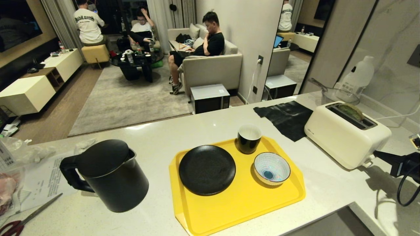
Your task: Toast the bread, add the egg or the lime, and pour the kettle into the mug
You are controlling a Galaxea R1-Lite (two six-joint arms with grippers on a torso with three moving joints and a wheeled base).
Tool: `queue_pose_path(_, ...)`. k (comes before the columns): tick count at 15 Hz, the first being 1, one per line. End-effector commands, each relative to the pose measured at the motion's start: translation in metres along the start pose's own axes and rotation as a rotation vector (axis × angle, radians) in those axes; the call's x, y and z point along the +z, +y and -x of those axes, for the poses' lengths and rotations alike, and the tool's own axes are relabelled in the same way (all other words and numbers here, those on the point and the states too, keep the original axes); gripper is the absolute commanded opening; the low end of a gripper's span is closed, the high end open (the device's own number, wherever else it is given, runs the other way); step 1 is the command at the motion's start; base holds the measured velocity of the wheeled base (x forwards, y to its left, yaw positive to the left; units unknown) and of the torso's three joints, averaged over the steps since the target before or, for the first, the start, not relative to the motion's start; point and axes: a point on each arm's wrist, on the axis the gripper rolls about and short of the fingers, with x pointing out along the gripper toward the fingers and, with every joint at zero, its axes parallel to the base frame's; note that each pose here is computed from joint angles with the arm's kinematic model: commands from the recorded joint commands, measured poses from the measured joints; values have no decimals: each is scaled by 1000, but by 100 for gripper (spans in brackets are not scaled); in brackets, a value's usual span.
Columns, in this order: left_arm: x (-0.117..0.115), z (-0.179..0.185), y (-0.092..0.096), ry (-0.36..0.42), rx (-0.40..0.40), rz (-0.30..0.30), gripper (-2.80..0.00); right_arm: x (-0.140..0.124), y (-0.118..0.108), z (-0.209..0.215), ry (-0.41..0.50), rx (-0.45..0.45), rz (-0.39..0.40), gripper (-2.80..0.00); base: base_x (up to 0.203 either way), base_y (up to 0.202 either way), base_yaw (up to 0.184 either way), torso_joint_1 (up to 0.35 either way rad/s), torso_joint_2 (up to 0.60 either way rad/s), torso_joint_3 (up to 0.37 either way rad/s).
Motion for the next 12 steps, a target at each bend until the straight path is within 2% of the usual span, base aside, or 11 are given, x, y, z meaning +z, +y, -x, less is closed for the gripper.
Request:
queue_pose_path(1, 0, 0, 0, -3, 0, 0, -280, -2, 0, -1, 0, 5, 0, -280, 0, 0, 0, 0, 0, 0)
queue_pose_path(12, 0, 0, 0, -3, 0, 1, -280, -4, 0, -2, 8, -2, -5, -280, 0, 0, 0, 0, 0, 0)
